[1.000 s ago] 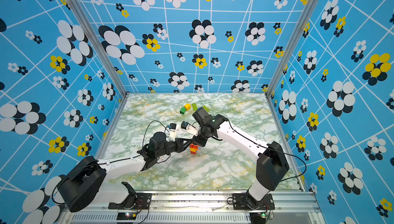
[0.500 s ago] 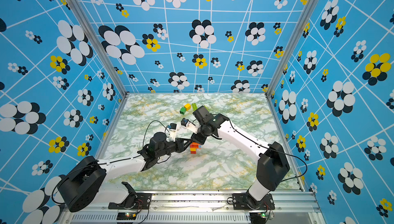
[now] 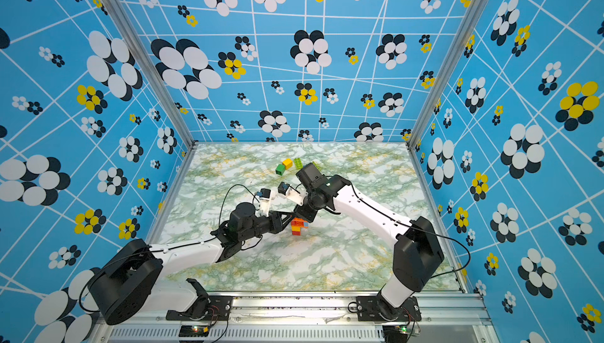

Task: Assemble the letter p with lego
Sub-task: Assemble the lego brick with the lego brick.

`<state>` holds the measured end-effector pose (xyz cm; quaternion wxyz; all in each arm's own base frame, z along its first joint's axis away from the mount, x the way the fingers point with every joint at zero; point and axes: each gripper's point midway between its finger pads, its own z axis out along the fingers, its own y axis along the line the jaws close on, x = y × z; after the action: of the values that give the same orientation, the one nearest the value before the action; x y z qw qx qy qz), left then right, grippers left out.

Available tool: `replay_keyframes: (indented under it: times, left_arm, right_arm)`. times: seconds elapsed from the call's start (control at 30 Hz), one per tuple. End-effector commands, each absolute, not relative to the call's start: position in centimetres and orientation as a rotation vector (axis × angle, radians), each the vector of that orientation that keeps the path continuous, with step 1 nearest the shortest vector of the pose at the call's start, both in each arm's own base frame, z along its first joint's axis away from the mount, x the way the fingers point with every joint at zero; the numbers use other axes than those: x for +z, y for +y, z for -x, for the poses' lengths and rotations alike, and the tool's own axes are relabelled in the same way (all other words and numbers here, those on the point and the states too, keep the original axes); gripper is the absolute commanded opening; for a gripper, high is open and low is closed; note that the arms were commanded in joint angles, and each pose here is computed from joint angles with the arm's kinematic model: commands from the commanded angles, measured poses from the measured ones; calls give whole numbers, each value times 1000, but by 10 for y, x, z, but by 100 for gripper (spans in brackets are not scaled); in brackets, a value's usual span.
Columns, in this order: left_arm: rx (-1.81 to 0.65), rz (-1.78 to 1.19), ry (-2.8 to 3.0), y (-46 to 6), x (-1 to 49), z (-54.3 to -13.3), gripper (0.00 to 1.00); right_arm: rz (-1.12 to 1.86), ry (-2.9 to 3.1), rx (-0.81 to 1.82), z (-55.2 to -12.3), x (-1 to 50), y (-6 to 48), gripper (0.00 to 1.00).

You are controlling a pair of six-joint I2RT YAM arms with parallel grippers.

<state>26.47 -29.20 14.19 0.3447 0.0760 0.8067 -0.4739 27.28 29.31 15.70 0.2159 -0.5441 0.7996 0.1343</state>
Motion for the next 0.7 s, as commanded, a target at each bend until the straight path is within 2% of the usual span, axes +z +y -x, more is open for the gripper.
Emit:
replay_keyframes:
  times: [0.0,0.5,0.67]
  left_arm:
    - [-1116,-210,2291,-283,92,-251,34]
    - [-1067,-238,2333,-279,82,-245,32]
    - [-1059,-240,2344,-277,78,-243,32]
  right_arm:
    - [1574,2329,322,-267,116,281,32]
    - [1584,2354,303,-263,105,277,29]
    - [1530,2292,356,-266,129,286,33]
